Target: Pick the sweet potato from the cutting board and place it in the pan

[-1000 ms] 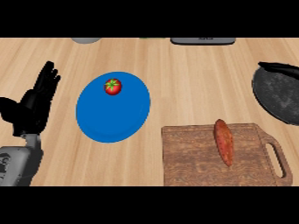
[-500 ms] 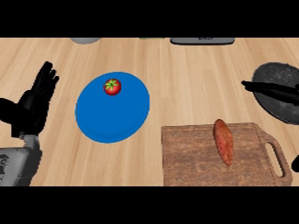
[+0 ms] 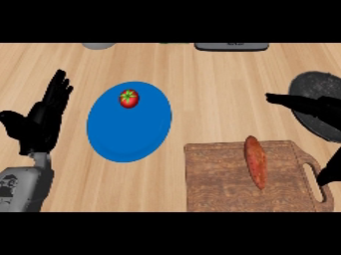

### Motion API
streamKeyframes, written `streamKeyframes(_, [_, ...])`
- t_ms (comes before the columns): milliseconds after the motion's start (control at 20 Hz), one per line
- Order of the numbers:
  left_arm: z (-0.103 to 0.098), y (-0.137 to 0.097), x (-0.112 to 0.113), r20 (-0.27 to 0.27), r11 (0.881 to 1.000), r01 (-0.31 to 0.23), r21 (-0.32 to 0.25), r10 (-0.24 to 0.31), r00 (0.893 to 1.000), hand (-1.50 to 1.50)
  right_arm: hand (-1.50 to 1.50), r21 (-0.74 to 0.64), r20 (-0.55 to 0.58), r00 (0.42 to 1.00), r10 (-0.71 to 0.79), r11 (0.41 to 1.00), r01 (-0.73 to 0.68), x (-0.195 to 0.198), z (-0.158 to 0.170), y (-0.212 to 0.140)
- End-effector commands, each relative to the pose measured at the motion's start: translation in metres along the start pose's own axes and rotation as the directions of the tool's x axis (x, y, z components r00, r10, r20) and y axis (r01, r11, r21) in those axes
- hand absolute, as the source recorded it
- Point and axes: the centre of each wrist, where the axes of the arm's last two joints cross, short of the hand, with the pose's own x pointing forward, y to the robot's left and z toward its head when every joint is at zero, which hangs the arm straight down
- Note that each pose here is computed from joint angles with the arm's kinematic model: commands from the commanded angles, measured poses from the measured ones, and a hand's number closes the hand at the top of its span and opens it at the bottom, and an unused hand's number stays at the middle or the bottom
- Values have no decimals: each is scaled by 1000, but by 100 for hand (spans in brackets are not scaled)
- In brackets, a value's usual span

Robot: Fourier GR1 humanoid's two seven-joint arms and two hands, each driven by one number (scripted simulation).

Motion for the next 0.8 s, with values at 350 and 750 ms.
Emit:
streamKeyframes(350, [-5,0,-9,2,1000,14,4,-14,1000,0,-150,137,20,999,36,990,-39,-1,-36,37])
streamKeyframes(750, [-14,0,-6,12,1000,14,11,-14,1000,0,-150,171,-32,988,151,975,-144,-6,-42,31])
